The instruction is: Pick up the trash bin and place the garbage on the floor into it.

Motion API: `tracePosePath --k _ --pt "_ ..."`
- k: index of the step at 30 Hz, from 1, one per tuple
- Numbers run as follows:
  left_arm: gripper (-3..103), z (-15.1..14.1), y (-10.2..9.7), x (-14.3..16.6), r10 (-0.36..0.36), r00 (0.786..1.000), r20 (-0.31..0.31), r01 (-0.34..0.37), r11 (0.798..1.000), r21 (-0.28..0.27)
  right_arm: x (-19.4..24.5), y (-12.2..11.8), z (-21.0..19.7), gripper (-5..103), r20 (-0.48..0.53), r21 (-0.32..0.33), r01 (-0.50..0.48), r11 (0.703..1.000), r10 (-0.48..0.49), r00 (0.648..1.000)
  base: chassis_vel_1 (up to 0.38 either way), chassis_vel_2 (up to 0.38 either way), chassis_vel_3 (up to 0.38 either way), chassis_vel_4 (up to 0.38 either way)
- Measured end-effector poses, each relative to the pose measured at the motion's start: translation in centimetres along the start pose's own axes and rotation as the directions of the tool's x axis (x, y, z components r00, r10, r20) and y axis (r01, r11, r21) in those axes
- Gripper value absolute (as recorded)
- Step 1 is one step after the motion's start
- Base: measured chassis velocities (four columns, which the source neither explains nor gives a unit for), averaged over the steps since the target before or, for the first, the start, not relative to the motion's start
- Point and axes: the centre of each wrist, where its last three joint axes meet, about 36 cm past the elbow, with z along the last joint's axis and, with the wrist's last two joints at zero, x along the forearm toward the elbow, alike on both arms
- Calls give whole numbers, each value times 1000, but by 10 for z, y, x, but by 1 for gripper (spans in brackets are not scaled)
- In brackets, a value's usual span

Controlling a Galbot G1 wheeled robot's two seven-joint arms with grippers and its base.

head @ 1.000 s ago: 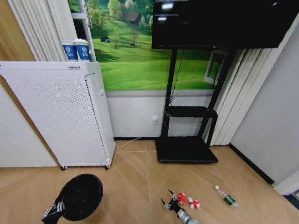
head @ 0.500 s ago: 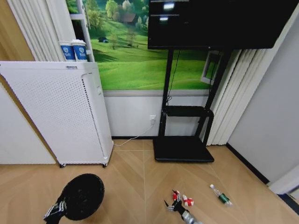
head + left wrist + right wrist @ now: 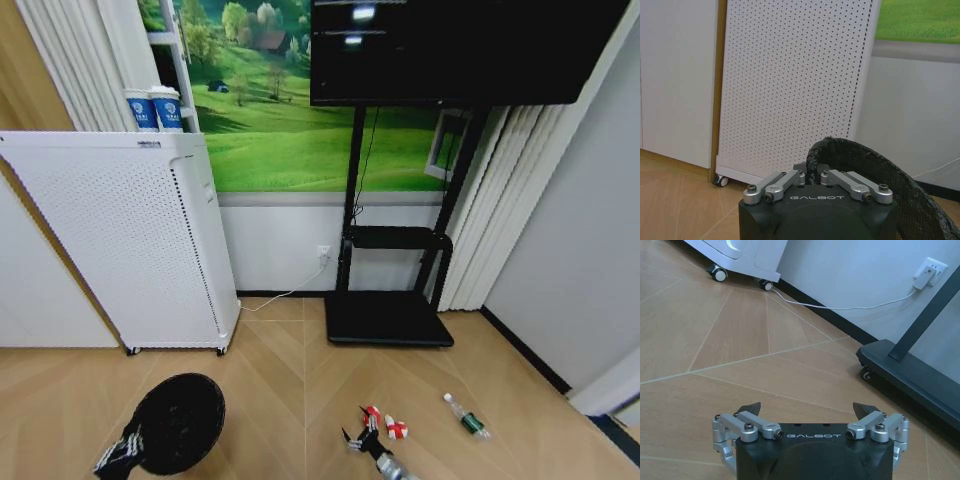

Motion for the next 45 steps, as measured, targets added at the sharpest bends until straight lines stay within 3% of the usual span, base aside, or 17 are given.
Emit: tracePosePath --k 13,21,26,36,45 --pt "8 2 -1 2 9 1000 3 -9 1000 0 9 -22 12 100 -85 -17 -89 996 87 993 0 0 0 0" --pt "8 2 -4 6 17 1000 5 -17 1000 -1 17 -26 16 100 -81 -43 -89 995 85 993 -14 -14 11 13" --pt "8 1 -5 7 19 1000 8 -19 1000 -1 16 -29 15 100 -56 -23 -80 997 78 995 -108 -105 96 95" --pt "8 4 -9 14 32 999 11 -32 1000 1 28 -16 18 100 -12 24 -52 998 53 999 -76 -70 63 69" --pt "8 4 -8 19 32 999 19 -32 999 5 27 11 14 100 9 50 -29 998 28 1000 14 20 -17 -11"
